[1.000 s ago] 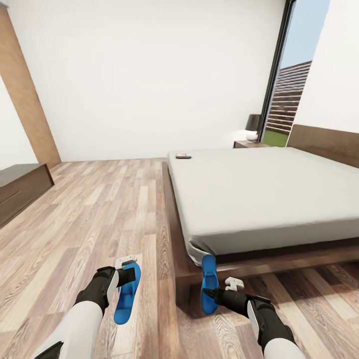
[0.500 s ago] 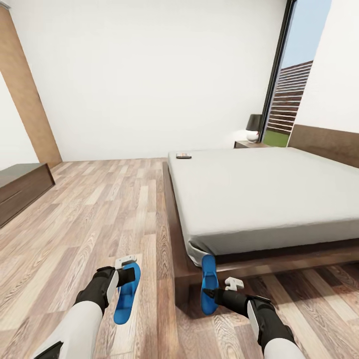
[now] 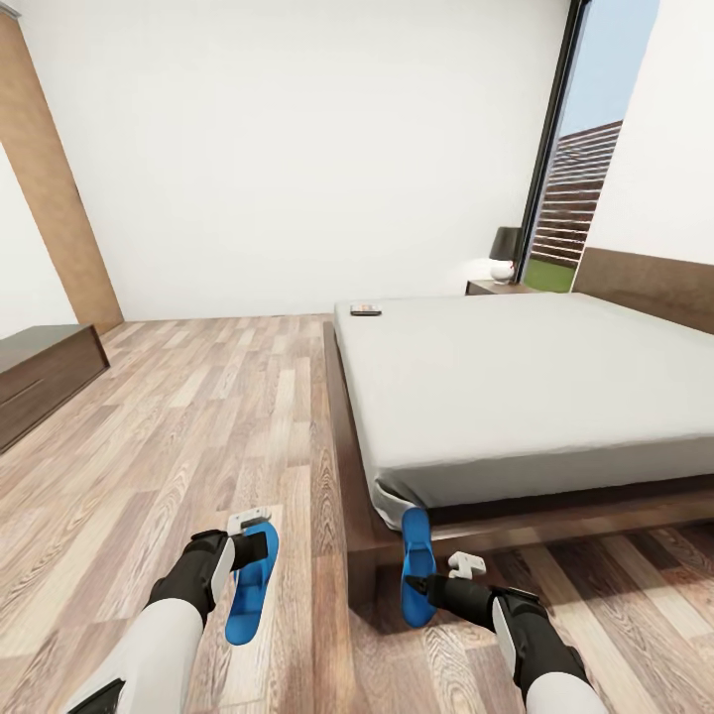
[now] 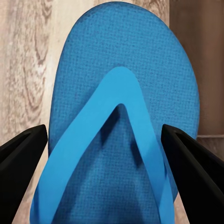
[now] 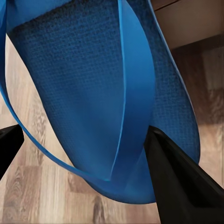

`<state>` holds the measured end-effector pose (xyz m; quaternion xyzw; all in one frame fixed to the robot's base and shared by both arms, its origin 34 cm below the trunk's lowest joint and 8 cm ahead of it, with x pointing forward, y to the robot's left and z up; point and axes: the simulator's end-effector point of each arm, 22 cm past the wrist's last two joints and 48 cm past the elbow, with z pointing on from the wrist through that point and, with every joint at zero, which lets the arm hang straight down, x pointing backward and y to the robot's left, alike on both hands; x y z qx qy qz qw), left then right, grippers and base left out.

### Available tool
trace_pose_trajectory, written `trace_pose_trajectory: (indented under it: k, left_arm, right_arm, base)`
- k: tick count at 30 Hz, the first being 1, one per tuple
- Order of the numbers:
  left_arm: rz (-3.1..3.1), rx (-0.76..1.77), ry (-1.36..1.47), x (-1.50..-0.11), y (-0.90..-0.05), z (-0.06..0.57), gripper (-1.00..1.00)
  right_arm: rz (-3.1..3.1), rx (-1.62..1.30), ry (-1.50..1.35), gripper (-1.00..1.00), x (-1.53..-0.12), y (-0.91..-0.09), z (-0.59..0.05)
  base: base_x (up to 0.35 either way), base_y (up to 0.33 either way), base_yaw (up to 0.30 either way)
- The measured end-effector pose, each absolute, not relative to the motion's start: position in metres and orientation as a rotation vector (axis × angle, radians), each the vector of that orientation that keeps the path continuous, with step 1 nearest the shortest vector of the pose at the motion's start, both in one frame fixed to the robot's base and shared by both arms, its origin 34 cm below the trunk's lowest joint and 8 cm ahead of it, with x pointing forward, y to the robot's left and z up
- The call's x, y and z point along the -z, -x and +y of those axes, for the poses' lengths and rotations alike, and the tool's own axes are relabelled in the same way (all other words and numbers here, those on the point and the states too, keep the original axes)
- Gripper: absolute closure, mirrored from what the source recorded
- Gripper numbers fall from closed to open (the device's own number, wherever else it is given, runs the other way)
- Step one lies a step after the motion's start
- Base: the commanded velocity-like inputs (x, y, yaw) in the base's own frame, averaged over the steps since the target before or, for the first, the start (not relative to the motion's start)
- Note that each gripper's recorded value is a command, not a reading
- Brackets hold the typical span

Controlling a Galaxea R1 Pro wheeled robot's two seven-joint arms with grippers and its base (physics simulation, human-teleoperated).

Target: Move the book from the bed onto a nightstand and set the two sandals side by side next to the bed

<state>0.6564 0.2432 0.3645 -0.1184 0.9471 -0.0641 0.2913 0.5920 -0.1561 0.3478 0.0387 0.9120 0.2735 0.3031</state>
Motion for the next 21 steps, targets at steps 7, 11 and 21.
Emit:
trace_pose_trajectory:
  k: [7,11,21]
  left_arm:
    - [2.526,0.174,0.317,-0.364,-0.656,0.242,1.0]
    - [2.526,0.176,0.322,-0.364,-0.656,0.243,1.0]
    - [2.521,0.187,0.363,-0.363,-0.655,0.247,1.0]
  right_arm:
    - [2.425,-0.715,-0.105,1.0,-0.346,-0.591,-0.16]
    - [2.426,-0.713,-0.106,1.0,-0.346,-0.591,-0.161]
    - [2.472,-0.6,-0.15,1.0,-0.332,-0.589,-0.18]
  base:
    - [0.0,0.0,0.0]
    - [0.0,0.0,0.0]
    - [0.0,0.0,0.0]
